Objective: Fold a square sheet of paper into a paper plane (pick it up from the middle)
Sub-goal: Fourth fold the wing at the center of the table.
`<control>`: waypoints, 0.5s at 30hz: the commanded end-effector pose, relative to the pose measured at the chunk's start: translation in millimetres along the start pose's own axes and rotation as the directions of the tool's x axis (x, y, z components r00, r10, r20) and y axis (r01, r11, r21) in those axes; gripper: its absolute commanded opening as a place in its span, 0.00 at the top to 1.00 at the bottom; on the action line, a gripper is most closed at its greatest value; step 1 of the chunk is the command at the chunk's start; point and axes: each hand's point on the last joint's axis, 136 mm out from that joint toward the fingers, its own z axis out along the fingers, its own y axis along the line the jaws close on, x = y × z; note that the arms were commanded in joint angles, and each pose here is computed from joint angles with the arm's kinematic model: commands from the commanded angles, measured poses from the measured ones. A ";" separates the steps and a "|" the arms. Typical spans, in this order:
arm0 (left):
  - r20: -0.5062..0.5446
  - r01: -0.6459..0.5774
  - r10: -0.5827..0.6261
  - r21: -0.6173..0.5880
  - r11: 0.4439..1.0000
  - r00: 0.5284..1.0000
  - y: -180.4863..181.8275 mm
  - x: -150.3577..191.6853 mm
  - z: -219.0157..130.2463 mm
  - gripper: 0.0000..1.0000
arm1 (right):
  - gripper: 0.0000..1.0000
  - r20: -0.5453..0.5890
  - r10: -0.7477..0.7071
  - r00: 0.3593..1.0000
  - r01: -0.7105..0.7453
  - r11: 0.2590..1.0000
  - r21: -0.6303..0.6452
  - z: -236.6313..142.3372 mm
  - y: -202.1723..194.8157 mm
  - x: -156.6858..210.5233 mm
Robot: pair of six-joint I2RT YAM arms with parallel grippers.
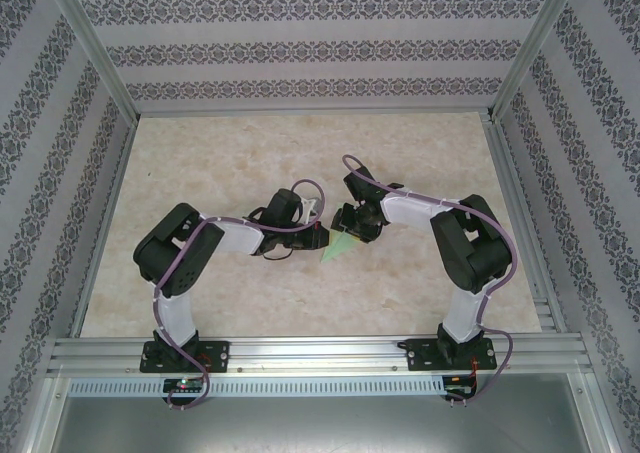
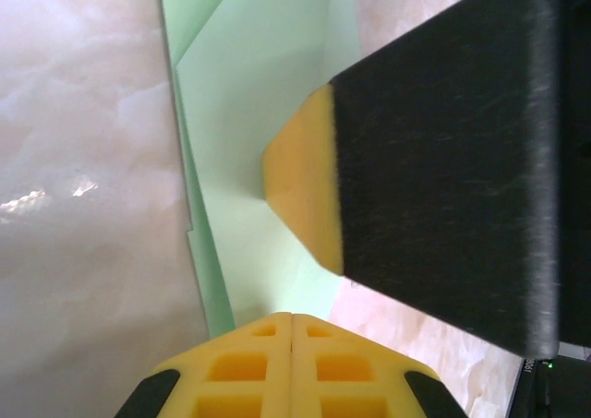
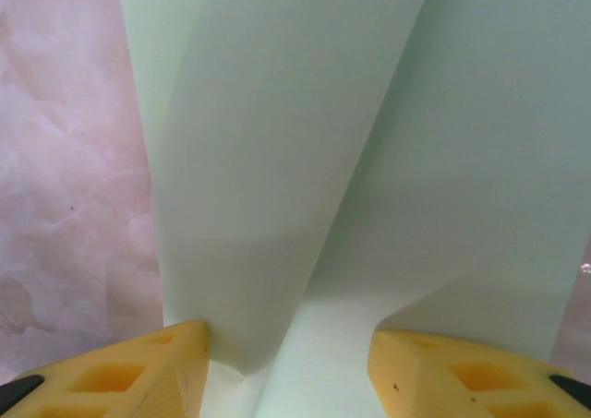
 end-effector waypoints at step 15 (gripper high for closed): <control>-0.020 0.017 -0.017 -0.020 1.000 1.000 8.1 -0.7 9.0 0.96 | 0.49 -0.128 0.064 0.990 -0.031 0.969 0.243 51.0 -72.2 44.3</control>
